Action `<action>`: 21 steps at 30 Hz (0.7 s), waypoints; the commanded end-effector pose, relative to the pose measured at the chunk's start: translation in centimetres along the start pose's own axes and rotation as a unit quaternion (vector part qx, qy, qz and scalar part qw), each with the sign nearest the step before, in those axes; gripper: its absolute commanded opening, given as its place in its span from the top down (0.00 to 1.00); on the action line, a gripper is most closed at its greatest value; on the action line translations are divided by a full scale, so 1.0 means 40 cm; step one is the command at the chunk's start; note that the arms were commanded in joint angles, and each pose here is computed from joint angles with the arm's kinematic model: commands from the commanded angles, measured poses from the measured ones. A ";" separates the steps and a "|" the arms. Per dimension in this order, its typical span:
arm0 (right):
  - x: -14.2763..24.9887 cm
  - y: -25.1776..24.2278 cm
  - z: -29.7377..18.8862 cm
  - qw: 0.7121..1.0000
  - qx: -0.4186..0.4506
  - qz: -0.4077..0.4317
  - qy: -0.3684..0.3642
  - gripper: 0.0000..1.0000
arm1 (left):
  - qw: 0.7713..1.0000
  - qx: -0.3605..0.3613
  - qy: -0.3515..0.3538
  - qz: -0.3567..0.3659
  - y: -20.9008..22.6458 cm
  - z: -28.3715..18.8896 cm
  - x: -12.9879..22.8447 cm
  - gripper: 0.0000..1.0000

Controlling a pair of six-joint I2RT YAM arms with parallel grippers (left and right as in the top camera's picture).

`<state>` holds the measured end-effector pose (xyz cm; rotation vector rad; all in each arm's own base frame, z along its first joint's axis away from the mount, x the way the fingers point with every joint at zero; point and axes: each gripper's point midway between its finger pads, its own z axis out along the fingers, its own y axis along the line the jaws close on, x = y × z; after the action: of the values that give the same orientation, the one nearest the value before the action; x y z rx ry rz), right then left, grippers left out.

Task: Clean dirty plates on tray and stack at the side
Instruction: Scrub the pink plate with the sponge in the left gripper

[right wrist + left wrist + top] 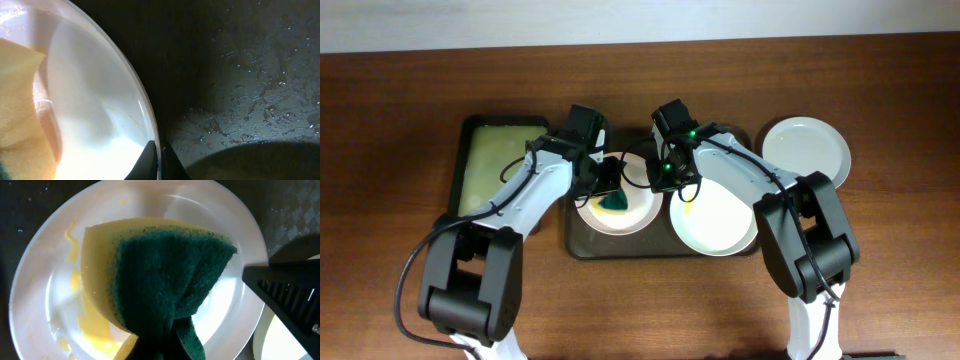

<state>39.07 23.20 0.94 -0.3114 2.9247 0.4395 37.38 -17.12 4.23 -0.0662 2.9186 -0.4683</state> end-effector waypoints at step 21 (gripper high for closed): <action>0.027 -0.014 0.033 1.000 0.015 0.000 0.019 0.96 | 0.916 -0.385 -0.111 0.014 0.297 -0.126 -0.101 1.00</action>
<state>38.50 24.91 0.83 -0.3335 2.9226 0.5151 38.48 -8.01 1.82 -0.0894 2.8413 0.4678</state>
